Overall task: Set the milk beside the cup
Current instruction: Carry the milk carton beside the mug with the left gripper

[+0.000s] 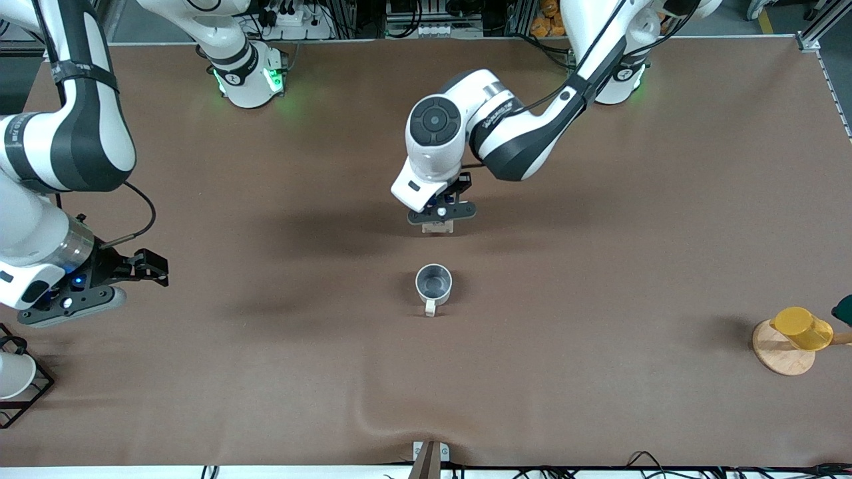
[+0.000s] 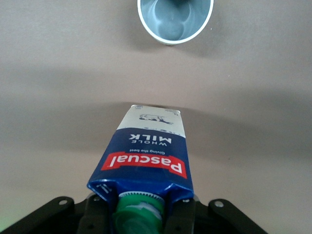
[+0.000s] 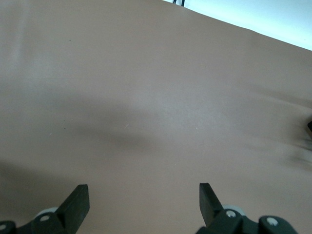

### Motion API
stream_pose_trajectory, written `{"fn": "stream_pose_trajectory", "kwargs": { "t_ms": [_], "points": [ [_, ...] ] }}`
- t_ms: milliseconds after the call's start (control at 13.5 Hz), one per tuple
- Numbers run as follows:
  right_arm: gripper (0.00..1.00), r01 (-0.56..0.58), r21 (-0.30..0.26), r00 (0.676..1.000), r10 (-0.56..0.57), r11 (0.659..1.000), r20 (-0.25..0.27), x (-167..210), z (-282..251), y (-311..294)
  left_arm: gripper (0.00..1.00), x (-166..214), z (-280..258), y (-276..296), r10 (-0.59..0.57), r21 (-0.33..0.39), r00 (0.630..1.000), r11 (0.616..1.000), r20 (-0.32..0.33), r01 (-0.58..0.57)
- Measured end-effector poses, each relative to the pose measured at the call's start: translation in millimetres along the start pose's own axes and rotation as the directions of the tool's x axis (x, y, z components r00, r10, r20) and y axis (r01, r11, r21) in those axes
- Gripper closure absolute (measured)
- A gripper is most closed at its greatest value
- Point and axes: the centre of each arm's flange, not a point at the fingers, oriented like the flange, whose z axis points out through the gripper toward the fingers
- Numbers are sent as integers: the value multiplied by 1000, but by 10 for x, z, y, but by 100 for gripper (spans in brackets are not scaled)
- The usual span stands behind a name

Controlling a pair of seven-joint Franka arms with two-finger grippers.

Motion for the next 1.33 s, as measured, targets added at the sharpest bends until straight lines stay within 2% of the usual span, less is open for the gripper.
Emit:
{"fn": "stream_pose_trajectory", "kwargs": {
  "t_ms": [222, 443, 665, 886, 1108, 1330],
  "points": [
    [0, -7, 2, 1000, 7, 1000, 11, -26, 11, 46, 63, 149, 52, 1, -18, -36, 1000, 999, -24, 18],
    [0, -7, 6, 1000, 7, 1000, 26, -47, 7, 39, 63, 246, 153, -39, -33, -32, 999, 999, -25, 32],
    [0, -19, 28, 998, 17, 999, 66, -141, -89, 33, 63, 377, 245, -110, -54, -25, 998, 998, -27, 54],
    [0, -62, 59, 994, 57, 996, 88, -341, -318, 165, 63, 391, 237, -101, -55, -32, 998, 998, -32, 54],
    [0, -108, 78, 990, 100, 991, 102, -655, -423, 313, 63, 433, 238, -56, -58, -73, 997, 996, -55, 54],
    [0, -107, 86, 989, 98, 990, 108, -884, -651, 187, 63, 478, 330, -36, -61, -85, 997, 995, -57, 56]
  ]
}}
